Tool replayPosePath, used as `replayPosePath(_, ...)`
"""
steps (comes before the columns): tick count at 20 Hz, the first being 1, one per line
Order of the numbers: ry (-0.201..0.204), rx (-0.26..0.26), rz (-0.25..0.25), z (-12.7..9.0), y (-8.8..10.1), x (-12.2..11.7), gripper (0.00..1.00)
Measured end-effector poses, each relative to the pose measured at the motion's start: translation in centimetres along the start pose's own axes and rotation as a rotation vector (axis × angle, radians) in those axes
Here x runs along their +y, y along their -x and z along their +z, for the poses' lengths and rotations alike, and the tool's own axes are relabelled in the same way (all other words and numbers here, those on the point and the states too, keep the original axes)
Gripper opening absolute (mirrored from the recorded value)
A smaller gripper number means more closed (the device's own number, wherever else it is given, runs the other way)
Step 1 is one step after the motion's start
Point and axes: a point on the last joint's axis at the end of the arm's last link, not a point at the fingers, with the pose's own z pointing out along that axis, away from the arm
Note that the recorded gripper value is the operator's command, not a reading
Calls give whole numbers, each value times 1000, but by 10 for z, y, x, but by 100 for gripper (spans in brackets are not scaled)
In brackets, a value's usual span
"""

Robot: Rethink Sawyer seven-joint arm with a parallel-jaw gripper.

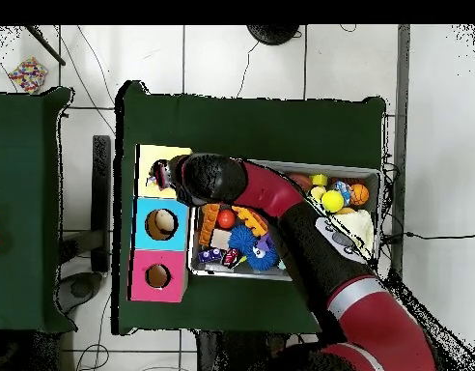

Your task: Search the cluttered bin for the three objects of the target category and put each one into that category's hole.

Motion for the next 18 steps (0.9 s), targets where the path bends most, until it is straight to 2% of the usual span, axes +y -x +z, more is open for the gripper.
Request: replayPosePath(18, -21, -16, -20, -14, 6, 4, 100)
